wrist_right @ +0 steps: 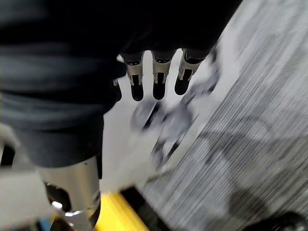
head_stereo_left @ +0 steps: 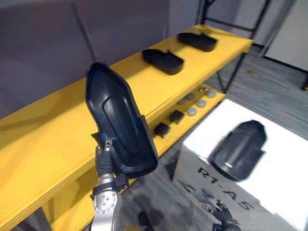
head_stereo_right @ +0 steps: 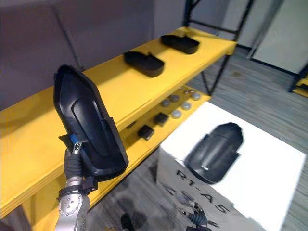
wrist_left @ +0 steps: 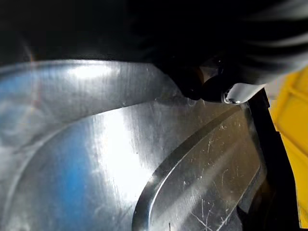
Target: Walk over and take plastic housings, then place them on the shelf
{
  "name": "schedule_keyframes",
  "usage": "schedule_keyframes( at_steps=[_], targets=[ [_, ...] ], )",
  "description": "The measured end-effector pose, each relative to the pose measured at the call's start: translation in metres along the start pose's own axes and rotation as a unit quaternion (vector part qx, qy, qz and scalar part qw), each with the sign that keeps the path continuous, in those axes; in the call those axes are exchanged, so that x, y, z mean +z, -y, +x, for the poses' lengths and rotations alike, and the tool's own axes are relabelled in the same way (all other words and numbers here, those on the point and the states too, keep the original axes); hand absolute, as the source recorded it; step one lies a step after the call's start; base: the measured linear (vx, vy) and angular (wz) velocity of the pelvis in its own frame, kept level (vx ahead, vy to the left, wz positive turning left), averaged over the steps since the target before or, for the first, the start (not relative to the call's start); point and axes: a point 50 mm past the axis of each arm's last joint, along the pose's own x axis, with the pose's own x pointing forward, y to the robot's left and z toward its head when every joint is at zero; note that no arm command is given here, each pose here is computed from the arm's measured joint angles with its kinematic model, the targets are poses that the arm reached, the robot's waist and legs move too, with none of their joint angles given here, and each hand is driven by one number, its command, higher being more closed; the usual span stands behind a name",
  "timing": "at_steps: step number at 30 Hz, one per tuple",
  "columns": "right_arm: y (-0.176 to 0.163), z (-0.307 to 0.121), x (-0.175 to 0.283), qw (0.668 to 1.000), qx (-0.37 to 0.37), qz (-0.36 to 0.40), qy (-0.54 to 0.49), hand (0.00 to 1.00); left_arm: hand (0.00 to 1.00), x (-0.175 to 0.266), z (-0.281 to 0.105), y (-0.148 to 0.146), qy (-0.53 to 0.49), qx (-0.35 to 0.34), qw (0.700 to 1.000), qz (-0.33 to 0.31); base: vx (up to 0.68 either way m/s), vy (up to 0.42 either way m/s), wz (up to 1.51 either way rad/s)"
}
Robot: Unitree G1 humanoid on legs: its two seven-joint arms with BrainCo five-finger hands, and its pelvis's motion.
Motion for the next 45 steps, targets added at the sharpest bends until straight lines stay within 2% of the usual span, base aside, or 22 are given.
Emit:
schedule_keyframes(
  at_steps=[4, 8, 13, 20, 31, 38, 45],
  targets=[
    [-0.003, 0.000, -0.006, 1.000, 0.004, -0.007, -0.018, 0.00, 1.00, 0.002, 0.004, 0.020, 0.007, -0.044, 0.999, -0.004, 0.21, 0.124, 0.56],
    [-0.007, -0.004, -0.014, 0.999, 0.016, -0.021, -0.030, 0.00, 1.00, -0.010, 0.009, 0.023, -0.012, -0.046, 0.999, 0.008, 0.23, -0.033, 0.71],
    [-0.018, -0.021, -0.038, 0.998, 0.026, -0.002, -0.056, 0.00, 1.00, -0.012, 0.005, 0.036, -0.019, -0.063, 0.998, -0.006, 0.23, -0.253, 1.06],
    [-0.017, -0.024, -0.038, 0.998, 0.025, -0.004, -0.052, 0.00, 1.00, -0.011, 0.002, 0.052, -0.018, -0.094, 0.995, -0.014, 0.13, -0.150, 0.31],
    [-0.021, -0.027, -0.042, 0.998, 0.025, -0.001, -0.058, 0.00, 1.00, -0.010, 0.006, 0.054, -0.011, -0.091, 0.996, 0.010, -0.01, 0.046, 0.05],
    [-0.018, -0.031, -0.051, 0.997, 0.022, -0.007, -0.074, 0.00, 1.00, -0.009, 0.033, 0.067, -0.006, -0.089, 0.996, 0.024, -0.09, -0.027, 0.07],
    [-0.022, -0.026, -0.048, 0.997, 0.028, -0.008, -0.074, 0.00, 1.00, -0.027, 0.062, 0.052, -0.059, -0.028, 0.998, 0.025, 0.00, -0.002, -0.06]
  ],
)
